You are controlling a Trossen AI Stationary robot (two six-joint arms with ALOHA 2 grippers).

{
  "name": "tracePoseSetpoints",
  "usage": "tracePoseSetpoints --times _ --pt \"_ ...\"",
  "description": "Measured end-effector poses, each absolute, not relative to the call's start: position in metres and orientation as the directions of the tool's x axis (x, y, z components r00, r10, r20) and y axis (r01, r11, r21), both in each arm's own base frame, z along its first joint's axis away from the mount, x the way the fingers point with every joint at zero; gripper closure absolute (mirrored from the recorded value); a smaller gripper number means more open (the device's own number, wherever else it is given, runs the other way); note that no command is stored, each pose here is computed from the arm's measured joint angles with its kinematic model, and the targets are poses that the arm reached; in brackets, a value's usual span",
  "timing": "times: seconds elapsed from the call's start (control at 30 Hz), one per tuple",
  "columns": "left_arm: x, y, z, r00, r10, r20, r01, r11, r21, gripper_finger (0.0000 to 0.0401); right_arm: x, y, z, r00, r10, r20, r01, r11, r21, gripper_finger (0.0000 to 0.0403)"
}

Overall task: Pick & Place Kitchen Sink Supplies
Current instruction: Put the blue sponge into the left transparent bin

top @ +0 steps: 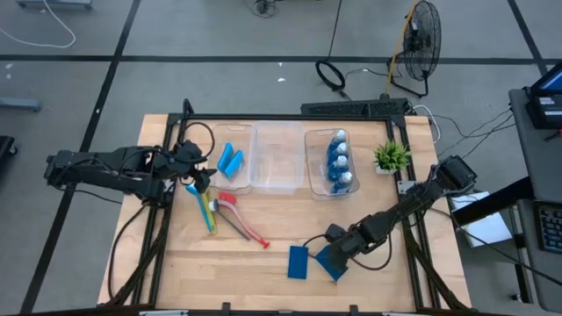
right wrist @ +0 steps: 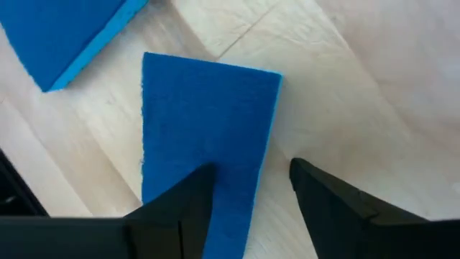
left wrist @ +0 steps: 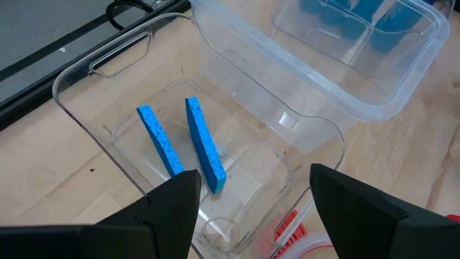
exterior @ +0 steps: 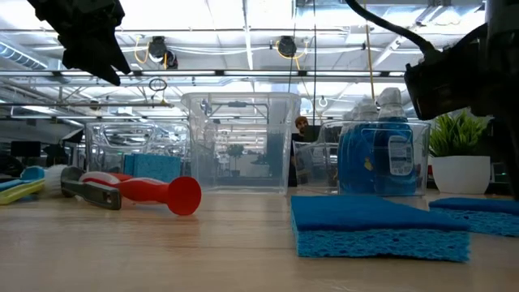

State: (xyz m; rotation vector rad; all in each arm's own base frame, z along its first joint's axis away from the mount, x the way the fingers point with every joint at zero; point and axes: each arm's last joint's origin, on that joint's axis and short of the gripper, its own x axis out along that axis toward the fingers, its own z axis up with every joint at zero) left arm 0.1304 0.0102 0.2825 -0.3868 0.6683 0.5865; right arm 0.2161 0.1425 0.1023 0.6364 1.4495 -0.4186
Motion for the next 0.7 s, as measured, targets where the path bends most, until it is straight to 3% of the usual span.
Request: tracePoseSetpoints --times 0.43,0.7 --pt "0.1305 0.0102 0.2825 0.634 0.380 -0.674 -0.617 0.774 -0.145 0.0135 0.2119 0.1416 0.1011 0.067 0.091 -0.994 0.725 0.679 0.111 0.0304" --pt "0.1305 0.0102 0.2825 0.634 0.380 -0.674 -0.617 0.774 -0.145 0.0135 0.2114 0.1431 0.1018 0.056 0.129 -0.990 0.743 0.657 0.128 0.0391"
